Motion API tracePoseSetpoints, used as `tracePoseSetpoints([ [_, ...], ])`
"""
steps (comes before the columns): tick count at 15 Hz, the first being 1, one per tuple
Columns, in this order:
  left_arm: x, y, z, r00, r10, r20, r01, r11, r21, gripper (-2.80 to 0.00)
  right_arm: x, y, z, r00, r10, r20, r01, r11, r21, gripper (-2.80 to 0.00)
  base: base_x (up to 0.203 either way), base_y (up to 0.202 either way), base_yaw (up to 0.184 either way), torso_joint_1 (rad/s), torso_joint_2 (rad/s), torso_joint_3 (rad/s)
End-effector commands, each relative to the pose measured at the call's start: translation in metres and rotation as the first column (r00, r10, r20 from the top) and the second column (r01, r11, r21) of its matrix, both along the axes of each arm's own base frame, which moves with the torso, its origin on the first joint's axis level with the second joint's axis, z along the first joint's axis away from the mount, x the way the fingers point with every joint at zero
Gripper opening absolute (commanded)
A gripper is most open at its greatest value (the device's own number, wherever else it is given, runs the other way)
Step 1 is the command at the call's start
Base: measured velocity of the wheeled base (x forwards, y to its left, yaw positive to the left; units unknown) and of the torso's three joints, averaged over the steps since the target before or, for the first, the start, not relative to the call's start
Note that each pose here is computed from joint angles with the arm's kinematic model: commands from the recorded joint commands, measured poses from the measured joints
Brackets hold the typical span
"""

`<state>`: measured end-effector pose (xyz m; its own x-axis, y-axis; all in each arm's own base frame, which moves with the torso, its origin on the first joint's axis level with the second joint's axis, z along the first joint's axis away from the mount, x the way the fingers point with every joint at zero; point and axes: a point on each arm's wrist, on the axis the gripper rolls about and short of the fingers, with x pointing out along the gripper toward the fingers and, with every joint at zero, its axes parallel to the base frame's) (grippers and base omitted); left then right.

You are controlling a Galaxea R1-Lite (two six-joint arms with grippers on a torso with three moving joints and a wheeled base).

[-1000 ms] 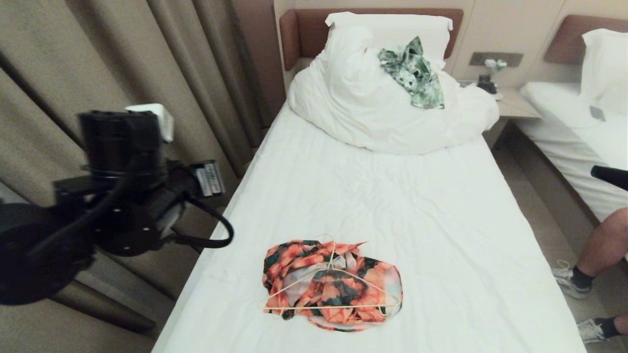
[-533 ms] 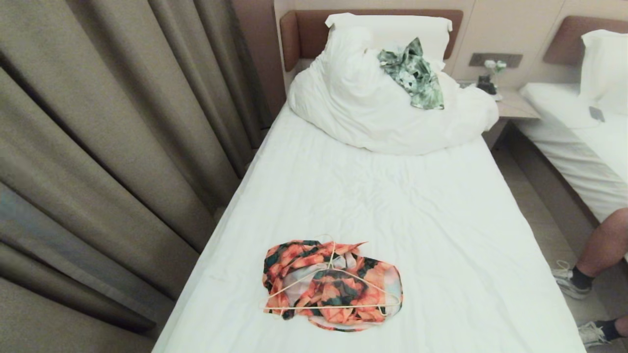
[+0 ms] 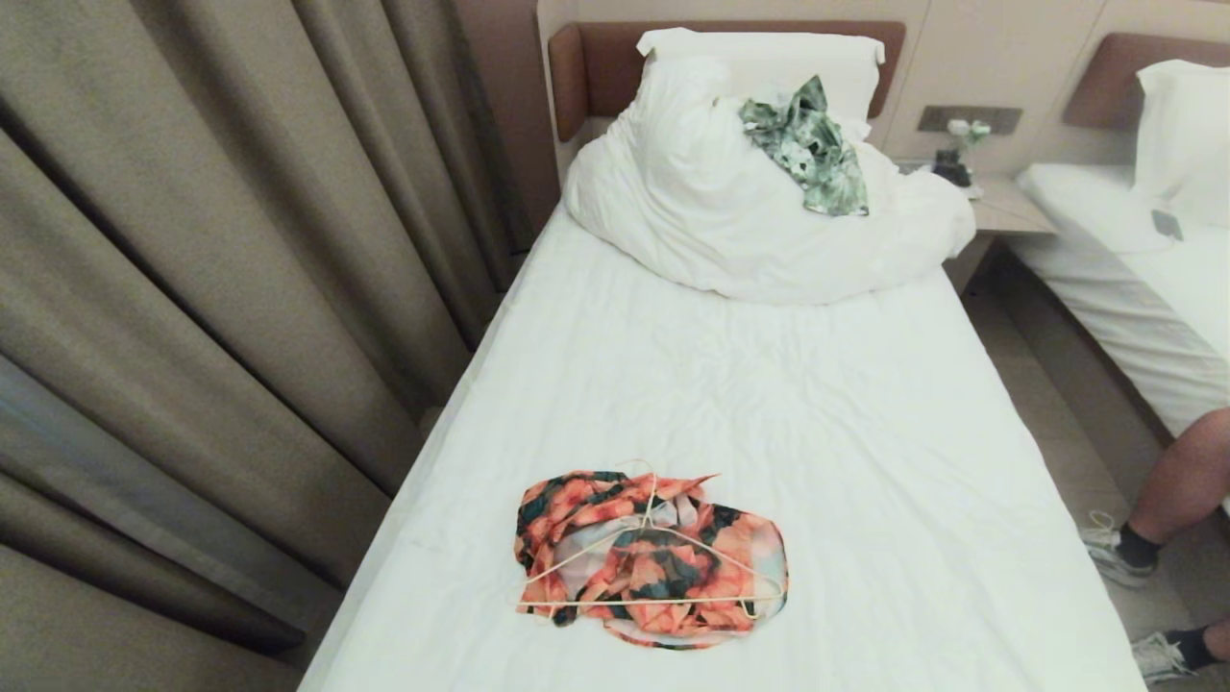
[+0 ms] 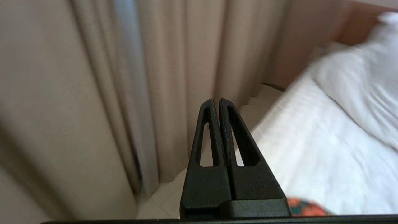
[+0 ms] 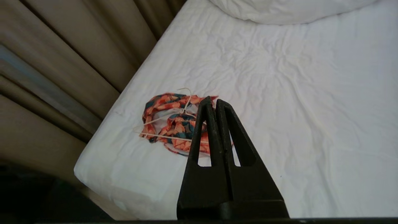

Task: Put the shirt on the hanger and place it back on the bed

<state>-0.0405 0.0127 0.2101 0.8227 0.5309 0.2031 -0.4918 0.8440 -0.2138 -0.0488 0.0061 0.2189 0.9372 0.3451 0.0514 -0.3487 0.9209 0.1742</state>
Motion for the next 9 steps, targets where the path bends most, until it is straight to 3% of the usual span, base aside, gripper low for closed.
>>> tracePoseSetpoints([
  [1,-0.028,-0.002,-0.021,0.996,-0.057,0.071,0.052,0.996,0.071,-2.8,-0.006,0.0,-0.006,1.0,0.009,0.021,-0.009,1.0,0.001,-2.8,0.0,0.0,0.0,0.0,0.0,0.0],
  [4,-0.027,-0.004,-0.045,0.988,-0.153,0.022,0.147,0.974,0.174,-2.8,-0.008,0.0,-0.017,0.999,0.004,0.043,-0.004,1.0,0.001,-2.8,0.0,0.0,0.0,0.0,0.0,0.0],
  [9,-0.003,-0.009,-0.081,0.932,-0.339,-0.125,0.358,0.911,0.202,-2.8,0.016,0.0,-0.06,0.999,-0.033,0.033,0.033,0.999,-0.003,-2.8,0.0,0.0,0.0,0.0,0.0,0.0],
])
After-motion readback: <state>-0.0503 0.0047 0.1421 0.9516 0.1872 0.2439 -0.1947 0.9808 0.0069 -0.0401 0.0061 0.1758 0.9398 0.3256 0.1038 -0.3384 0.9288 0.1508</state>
